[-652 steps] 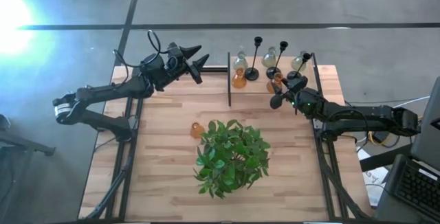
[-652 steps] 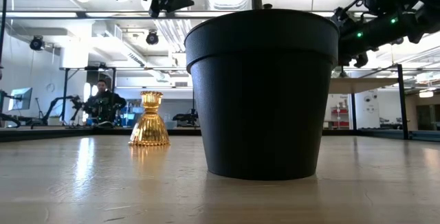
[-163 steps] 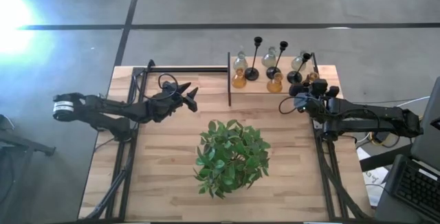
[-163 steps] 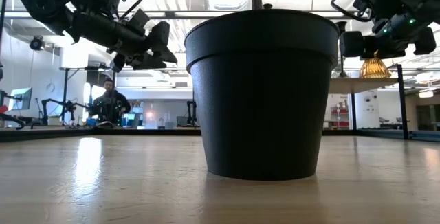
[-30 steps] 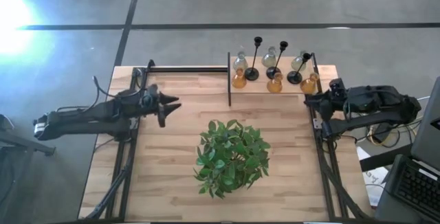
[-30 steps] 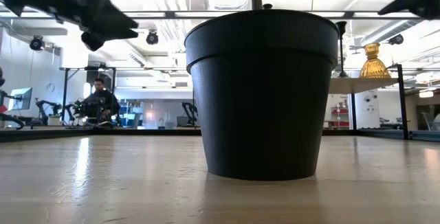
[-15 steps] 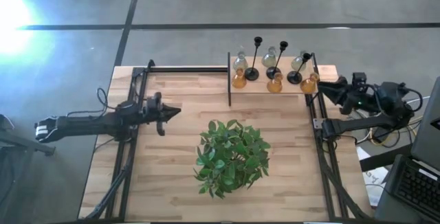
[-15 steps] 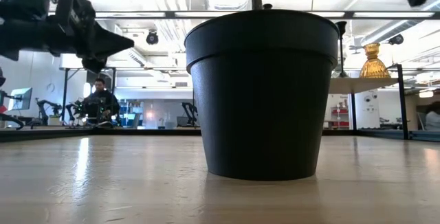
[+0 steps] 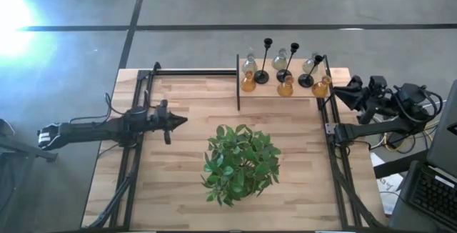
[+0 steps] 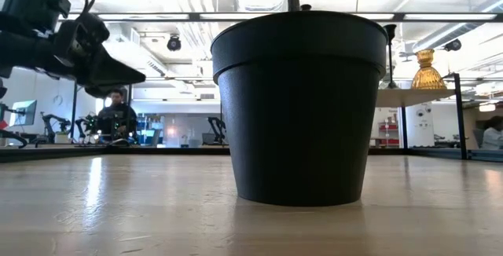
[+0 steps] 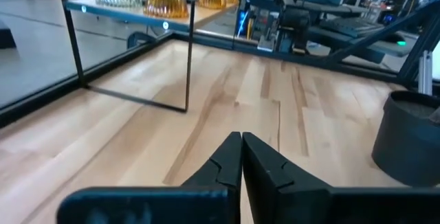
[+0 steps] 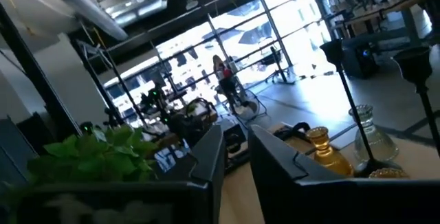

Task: Pick & Place candle stick holders
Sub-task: Return to Home Position

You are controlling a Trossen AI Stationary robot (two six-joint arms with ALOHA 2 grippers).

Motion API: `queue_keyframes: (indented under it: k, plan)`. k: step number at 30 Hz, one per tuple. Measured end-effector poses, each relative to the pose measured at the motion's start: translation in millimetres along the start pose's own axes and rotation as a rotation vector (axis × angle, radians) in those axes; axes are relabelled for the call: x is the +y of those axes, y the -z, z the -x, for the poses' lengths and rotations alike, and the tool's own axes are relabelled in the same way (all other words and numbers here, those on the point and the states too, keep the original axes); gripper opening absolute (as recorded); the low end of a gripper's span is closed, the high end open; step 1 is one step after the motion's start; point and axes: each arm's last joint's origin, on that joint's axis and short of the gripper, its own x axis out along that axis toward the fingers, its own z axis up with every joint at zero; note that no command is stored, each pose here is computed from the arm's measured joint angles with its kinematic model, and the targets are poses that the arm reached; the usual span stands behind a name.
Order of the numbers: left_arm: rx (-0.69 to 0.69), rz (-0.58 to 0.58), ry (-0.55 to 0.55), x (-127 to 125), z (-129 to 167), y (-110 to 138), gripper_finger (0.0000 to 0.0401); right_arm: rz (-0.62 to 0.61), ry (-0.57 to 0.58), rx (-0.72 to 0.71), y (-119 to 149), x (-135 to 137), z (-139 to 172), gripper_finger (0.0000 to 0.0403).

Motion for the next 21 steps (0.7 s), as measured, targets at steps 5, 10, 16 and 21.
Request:
queue_keyframes:
  k: [5, 10, 16, 21]
  plan:
    - [0.022, 0.002, -0.003, 0, 0, 2, 0.0016, 0.142, -0.051, 0.025, 1, 2, -1, 0.0019]
    - [0.023, 0.003, -0.005, 0, 0, 2, 0.0017, 0.33, -0.088, 0.043, 9, -1, -1, 0.0008]
    - [0.023, 0.004, -0.006, 0, 0, 3, 0.0016, 0.498, -0.08, 0.09, 43, -16, -3, 0.0008]
    - [0.023, 0.004, -0.006, 0, 0, 3, 0.0018, 0.611, -0.066, 0.139, 70, -27, -9, 0.0008]
